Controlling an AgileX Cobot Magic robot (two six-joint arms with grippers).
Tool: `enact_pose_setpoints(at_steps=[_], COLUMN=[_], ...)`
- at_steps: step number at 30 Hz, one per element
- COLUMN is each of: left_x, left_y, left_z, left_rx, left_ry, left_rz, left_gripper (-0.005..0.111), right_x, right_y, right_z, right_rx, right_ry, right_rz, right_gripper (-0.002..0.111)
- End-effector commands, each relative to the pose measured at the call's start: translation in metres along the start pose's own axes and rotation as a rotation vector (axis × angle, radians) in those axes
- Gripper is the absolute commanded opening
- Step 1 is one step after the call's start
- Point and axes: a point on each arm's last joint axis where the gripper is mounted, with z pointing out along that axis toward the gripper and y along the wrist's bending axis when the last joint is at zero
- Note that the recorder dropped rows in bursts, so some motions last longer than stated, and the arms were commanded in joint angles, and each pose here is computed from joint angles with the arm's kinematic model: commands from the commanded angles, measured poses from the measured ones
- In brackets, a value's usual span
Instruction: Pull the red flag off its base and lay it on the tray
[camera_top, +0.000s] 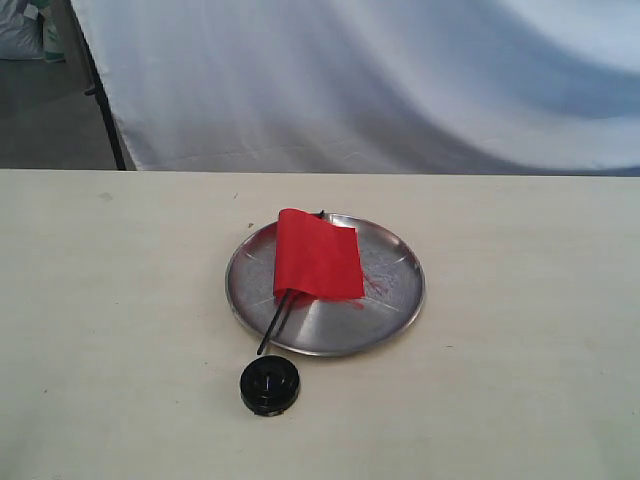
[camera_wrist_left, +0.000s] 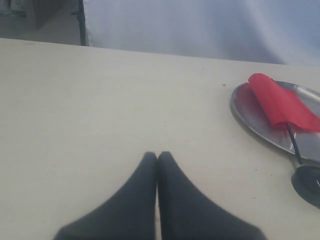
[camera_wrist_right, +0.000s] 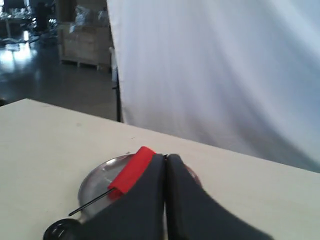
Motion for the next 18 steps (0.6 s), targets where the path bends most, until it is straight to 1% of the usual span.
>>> enact_pose_setpoints(at_steps=[1, 3, 8, 10, 18], left_x=[0.001, 0.001, 0.001, 0.001, 0.001], left_y=[0.000, 0.000, 0.000, 0.000, 0.000], left_z=[0.000, 0.000, 0.000, 0.000, 0.000], left_rx=[-0.002, -0.002, -0.002, -0.002, -0.002], left_ry=[0.000, 0.000, 0.000, 0.000, 0.000], left_rz=[0.001, 0.001, 0.001, 0.001, 0.001], left_gripper=[0.000, 0.000, 0.000, 0.000, 0.000], right_x=[0.012, 0.016, 0.024, 0.027, 0.027], right_y=[0.000, 0.001, -0.003, -0.004, -0.003], right_z=[-0.017, -0.022, -0.020, -0.019, -0.019], right_rx=[0.110, 0.170, 0.286, 0.303, 0.301], right_ry=[-0.078, -0.104, -0.062, -0.048, -0.041], right_rz=[-0.021, -0.033, -0.015, -0.006, -0.001], right_gripper=[-0.001, -0.001, -0.001, -0.001, -0.001])
